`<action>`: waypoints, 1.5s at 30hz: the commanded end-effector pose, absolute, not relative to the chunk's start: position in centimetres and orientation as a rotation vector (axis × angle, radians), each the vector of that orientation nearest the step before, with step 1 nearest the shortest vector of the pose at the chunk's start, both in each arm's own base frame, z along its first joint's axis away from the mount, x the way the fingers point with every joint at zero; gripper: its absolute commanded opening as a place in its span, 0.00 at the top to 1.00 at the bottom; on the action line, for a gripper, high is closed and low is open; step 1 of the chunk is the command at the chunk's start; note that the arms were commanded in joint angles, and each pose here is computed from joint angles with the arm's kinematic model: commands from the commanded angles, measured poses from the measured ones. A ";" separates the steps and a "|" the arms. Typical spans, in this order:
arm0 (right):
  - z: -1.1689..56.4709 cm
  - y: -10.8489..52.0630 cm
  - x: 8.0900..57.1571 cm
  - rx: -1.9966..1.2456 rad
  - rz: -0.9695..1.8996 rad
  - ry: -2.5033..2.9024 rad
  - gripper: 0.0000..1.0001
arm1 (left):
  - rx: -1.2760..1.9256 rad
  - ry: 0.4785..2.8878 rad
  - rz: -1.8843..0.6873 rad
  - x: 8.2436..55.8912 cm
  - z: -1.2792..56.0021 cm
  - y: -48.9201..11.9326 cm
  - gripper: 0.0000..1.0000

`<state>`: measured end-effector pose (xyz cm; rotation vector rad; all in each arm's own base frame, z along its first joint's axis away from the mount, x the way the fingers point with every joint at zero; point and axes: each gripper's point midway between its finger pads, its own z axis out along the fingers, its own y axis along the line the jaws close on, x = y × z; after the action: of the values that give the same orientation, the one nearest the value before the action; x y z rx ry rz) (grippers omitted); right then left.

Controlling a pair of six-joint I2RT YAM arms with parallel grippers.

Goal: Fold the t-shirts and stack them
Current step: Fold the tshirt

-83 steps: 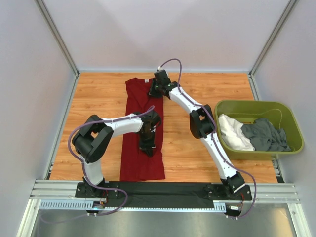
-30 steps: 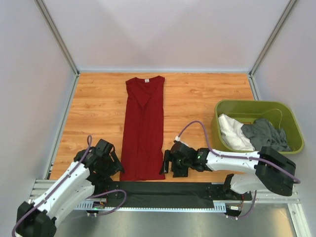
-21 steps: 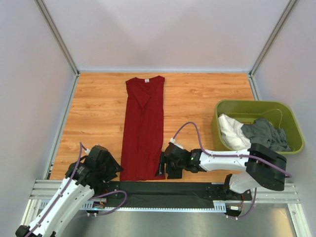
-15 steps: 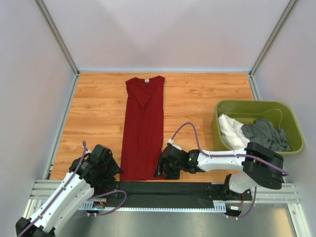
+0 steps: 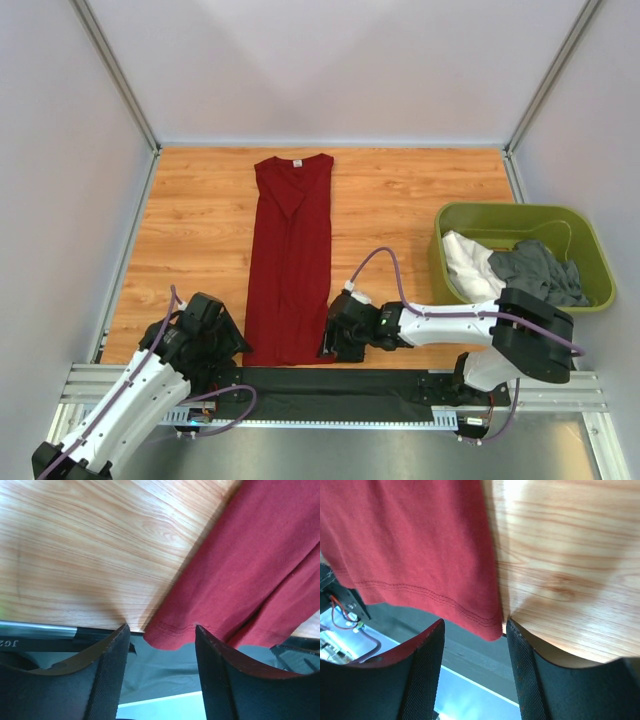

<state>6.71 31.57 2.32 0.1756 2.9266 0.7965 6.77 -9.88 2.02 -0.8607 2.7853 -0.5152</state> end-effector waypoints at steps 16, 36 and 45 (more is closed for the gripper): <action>1.7 30.9 7.9 0.159 0.663 2.883 0.63 | -0.769 2.802 -0.588 6.6 1.9 -10.6 0.76; 7.3 32.8 8.5 0.262 0.892 2.805 1.00 | -0.866 2.732 -0.487 9.2 6.8 -10.2 1.00; 11.0 32.2 13.9 0.244 0.885 2.735 1.00 | -0.776 2.683 -0.353 14.2 10.8 -10.3 1.00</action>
<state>11.45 32.27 8.82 0.2900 2.7859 0.8702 11.78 -10.58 9.08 -0.8410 2.7386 -0.4079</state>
